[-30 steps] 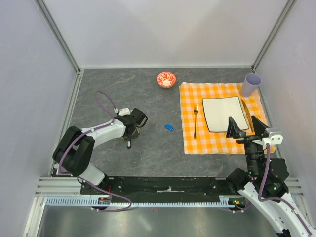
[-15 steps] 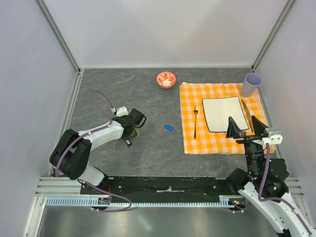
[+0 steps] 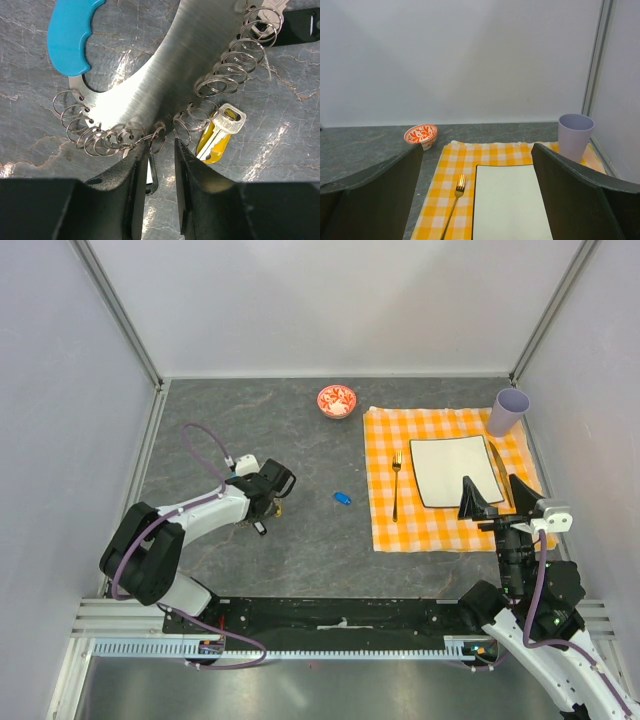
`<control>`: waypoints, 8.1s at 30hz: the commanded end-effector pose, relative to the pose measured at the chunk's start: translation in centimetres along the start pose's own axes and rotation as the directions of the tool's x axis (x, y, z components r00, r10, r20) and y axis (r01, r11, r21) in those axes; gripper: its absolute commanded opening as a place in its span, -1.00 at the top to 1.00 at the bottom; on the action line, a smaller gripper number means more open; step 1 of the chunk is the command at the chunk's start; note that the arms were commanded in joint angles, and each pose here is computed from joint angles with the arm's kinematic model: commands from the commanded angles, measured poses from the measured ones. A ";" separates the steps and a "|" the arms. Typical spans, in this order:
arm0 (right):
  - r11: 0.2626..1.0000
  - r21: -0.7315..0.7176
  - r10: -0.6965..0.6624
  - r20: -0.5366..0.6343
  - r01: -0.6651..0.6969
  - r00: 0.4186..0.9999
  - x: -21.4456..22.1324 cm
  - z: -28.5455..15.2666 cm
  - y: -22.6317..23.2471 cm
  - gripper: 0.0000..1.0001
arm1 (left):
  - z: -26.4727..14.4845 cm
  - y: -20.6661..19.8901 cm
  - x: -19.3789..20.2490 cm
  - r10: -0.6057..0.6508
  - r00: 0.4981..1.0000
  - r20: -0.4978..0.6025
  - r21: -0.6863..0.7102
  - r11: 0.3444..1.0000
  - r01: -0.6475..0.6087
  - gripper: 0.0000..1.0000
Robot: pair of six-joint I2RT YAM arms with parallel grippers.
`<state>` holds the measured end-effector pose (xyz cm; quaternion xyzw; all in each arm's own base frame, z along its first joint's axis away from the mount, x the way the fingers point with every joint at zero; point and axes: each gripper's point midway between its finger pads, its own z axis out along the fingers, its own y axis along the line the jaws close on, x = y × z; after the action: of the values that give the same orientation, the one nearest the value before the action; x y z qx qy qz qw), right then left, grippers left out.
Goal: Put the keys on the keyring
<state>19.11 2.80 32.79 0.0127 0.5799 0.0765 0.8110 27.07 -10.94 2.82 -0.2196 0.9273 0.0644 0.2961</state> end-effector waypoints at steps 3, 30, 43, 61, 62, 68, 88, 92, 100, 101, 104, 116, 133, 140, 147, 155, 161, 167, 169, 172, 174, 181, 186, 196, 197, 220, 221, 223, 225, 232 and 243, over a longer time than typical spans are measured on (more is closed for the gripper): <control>1.000 0.008 0.008 0.024 -0.008 1.000 -0.9 -0.1 -0.3 -0.96 | 0.1 0.1 -0.2 -0.033 0.999 0.021 0.007 0.999 0.033 0.37; 1.000 0.005 0.007 0.020 -0.007 1.000 -0.7 -0.1 -0.2 -0.96 | 0.2 0.4 -1.7 -0.038 0.998 0.043 0.002 0.999 0.038 0.45; 1.000 0.002 0.009 0.020 -0.009 1.000 -0.8 -0.1 -0.2 -0.96 | -0.3 -0.4 -2.3 -0.031 0.999 0.035 0.046 0.999 0.029 0.54; 1.000 0.001 0.009 0.019 -0.009 1.000 -0.7 -0.1 -0.1 -0.96 | -0.1 -0.8 -2.2 -0.016 1.000 0.026 0.048 0.999 0.015 0.65; 1.000 0.002 0.009 0.019 -0.009 1.000 -0.7 -0.1 -0.2 -0.96 | -0.1 -0.8 -2.3 -0.017 0.999 0.030 0.044 0.999 0.016 0.63; 1.000 -0.001 0.008 0.019 -0.008 1.000 -0.7 -0.1 -0.1 -0.96 | 0.5 -0.3 -2.2 -0.018 1.000 0.020 0.020 1.000 0.017 0.61; 1.000 -0.001 0.007 0.019 -0.007 1.000 -0.7 -0.1 -0.1 -0.96 | 0.1 0.5 -2.8 -0.012 0.999 0.036 0.006 1.000 0.012 0.96; 1.000 -0.005 0.006 0.020 -0.006 1.000 -0.8 -0.2 -0.1 -0.96 | -1.6 0.8 -4.6 -0.022 0.996 0.091 0.024 1.000 0.020 0.96; 0.999 -0.044 0.019 0.032 -0.018 0.999 -1.4 -0.1 0.6 -0.96 | -8.7 1.6 -10.6 0.033 0.947 0.320 0.161 0.983 -0.089 0.96; 0.998 -0.052 0.040 0.033 -0.038 0.999 -1.6 -0.1 0.9 -0.96 | -10.0 1.1 -11.8 0.025 0.930 0.368 0.206 0.973 -0.107 0.96; 0.987 -0.134 0.092 0.022 -0.088 0.996 -2.6 0.1 2.6 -0.96 | -14.4 0.6 -14.1 0.043 0.864 0.502 0.321 0.918 -0.232 0.96; 0.750 -0.589 -0.017 -0.470 -0.300 0.883 3.5 0.7 17.2 -0.96 | -28.0 -0.9 -11.0 -0.013 0.467 0.884 0.429 0.420 -0.800 0.96; 0.427 -0.841 0.068 -0.337 -0.333 0.939 6.4 0.6 25.0 -0.96 | -31.4 -5.7 -3.6 -0.062 0.574 0.816 0.563 -0.136 -0.815 0.96; 0.203 -0.934 0.055 -0.287 -0.293 0.956 6.1 -1.1 27.7 -0.83 | -31.1 -6.4 -3.0 -0.074 0.603 0.794 0.584 -0.182 -0.791 0.96; 0.132 -0.948 0.052 -0.284 -0.288 0.957 6.1 -0.9 28.8 -0.51 | -31.7 -6.4 -2.3 -0.047 0.527 0.848 0.498 -0.269 -0.825 0.96; 0.073 -0.958 0.040 -0.275 -0.278 0.961 6.1 -0.8 30.1 -0.07 | -31.6 -7.0 -2.2 -0.037 0.516 0.856 0.483 -0.299 -0.823 0.96; 0.012 -0.955 0.020 -0.295 -0.295 0.955 6.9 -1.4 31.5 0.42 | -31.6 -7.0 -2.4 -0.051 0.523 0.851 0.489 -0.287 -0.824 0.96; -0.053 -0.950 0.006 -0.308 -0.307 0.951 7.1 -2.3 32.5 0.49 | -31.5 -7.1 -2.6 -0.056 0.528 0.847 0.495 -0.276 -0.824 0.96; -0.057 -0.948 0.001 -0.314 -0.314 0.949 7.3 -2.5 32.7 0.50 | -31.5 -7.1 -2.4 -0.054 0.529 0.847 0.495 -0.284 -0.821 0.96; -0.059 -0.947 0.000 -0.316 -0.315 0.949 7.4 -2.5 32.9 0.60 | -31.6 -7.0 -2.4 -0.055 0.529 0.847 0.494 -0.287 -0.821 0.96; -0.057 -0.947 -0.003 -0.318 -0.317 0.948 7.6 -2.4 32.9 0.71 | -31.6 -7.0 -2.3 -0.055 0.530 0.846 0.494 -0.290 -0.819 0.96; -0.058 -0.945 -0.019 -0.322 -0.323 0.947 7.8 -2.6 32.8 1.00 | -31.5 -6.7 -2.6 -0.042 0.495 0.868 0.467 -0.270 -0.842 0.96; -0.060 -0.950 -0.032 -0.305 -0.307 0.952 7.7 -2.6 32.7 1.00 | -29.8 -5.9 -2.5 0.029 0.446 0.894 0.442 -0.209 -0.872 0.74; -0.056 -0.954 -0.012 -0.295 -0.295 0.956 7.0 -2.5 32.7 1.00 | -30.0 -5.4 -2.0 0.032 0.454 0.890 0.449 -0.230 -0.864 0.25; -0.059 -0.953 -0.009 -0.297 -0.297 0.955 6.9 -2.6 32.7 1.00 | -29.8 -5.5 -1.9 0.037 0.463 0.886 0.458 -0.236 -0.857 0.25; -0.011 -0.999 -0.294 -0.047 -0.052 0.955 7.6 -0.7 32.2 1.00 | -29.5 -4.9 -1.9 0.050 0.412 0.910 0.412 -0.227 -0.882 0.17; 0.003 -0.999 -0.310 -0.034 -0.034 0.950 7.6 -0.3 32.1 1.00 | -29.7 -4.9 -2.0 0.043 0.409 0.912 0.408 -0.225 -0.885 0.17; -0.006 -1.000 -0.325 0.010 0.009 0.946 7.0 -0.3 32.1 1.00 | -29.9 -4.9 -2.2 0.036 0.404 0.914 0.402 -0.223 -0.888 0.14; -0.009 -0.998 -0.324 0.058 0.058 0.944 6.5 -0.3 32.2 1.00 | -30.0 -5.0 -2.3 0.035 0.402 0.915 0.399 -0.223 -0.889 0.09; 0.000 -0.986 -0.360 0.153 0.164 0.920 6.4 1.0 32.6 1.00 | -29.9 -5.6 -3.2 0.047 0.369 0.928 0.371 -0.218 -0.903 -0.12; -0.027 -0.986 -0.380 0.164 0.166 0.910 6.2 1.7 33.4 1.00 | -28.9 -6.8 -3.6 0.085 0.321 0.943 0.332 -0.260 -0.907 -0.04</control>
<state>18.61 35.88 27.81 -0.6694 0.4536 0.3034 0.5041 17.19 -22.89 27.45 0.5208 0.5503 -0.3544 0.5480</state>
